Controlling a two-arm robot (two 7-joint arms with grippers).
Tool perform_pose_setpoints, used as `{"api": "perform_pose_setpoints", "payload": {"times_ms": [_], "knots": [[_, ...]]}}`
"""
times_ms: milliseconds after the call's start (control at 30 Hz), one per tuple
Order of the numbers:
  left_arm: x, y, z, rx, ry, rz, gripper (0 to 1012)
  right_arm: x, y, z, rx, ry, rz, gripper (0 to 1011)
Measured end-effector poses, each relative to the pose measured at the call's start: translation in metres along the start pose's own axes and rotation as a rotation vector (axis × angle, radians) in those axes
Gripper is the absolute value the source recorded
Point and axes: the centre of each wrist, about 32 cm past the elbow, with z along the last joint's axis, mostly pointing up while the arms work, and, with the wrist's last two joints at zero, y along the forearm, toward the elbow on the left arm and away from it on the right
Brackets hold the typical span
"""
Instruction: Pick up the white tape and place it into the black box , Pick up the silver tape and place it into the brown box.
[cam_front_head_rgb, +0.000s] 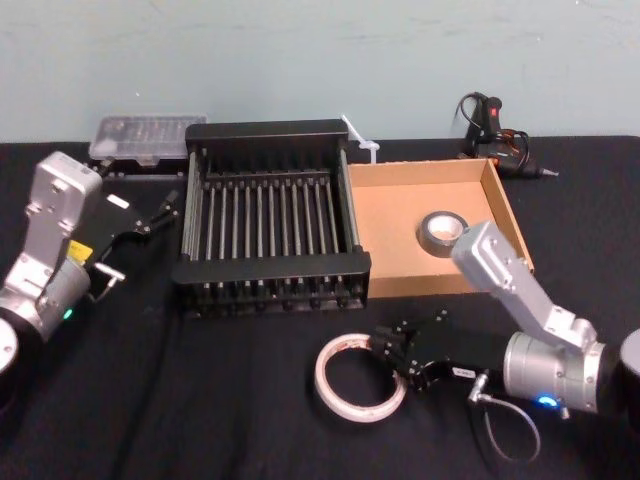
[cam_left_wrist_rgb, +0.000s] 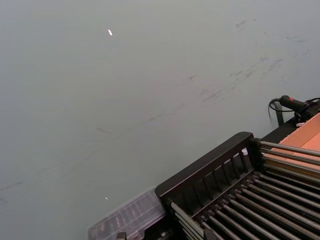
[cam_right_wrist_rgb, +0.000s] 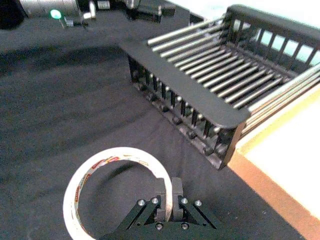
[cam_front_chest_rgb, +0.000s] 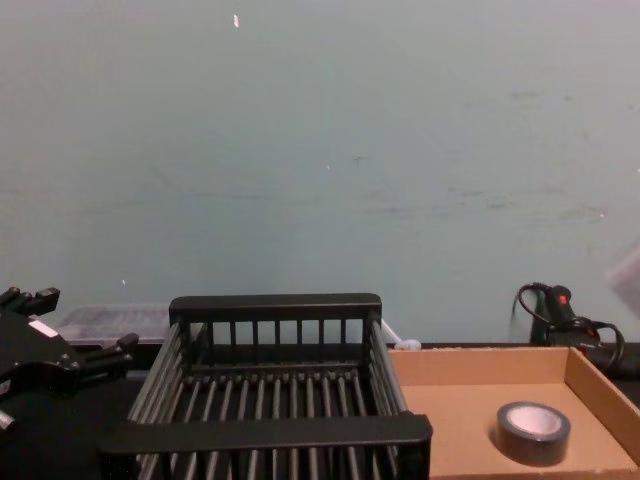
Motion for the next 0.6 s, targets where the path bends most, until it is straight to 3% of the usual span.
{"api": "perform_pose_setpoints", "payload": {"times_ms": [300,600], "knots": [[0.0,0.0,0.0,0.0,0.0,0.0,1001,0.0034,-0.017,0.008,0.093,0.024,-0.003,84],[0.0,0.0,0.0,0.0,0.0,0.0,1001,0.0062,-0.025,0.01,0.151,0.048,-0.005,84]]}}
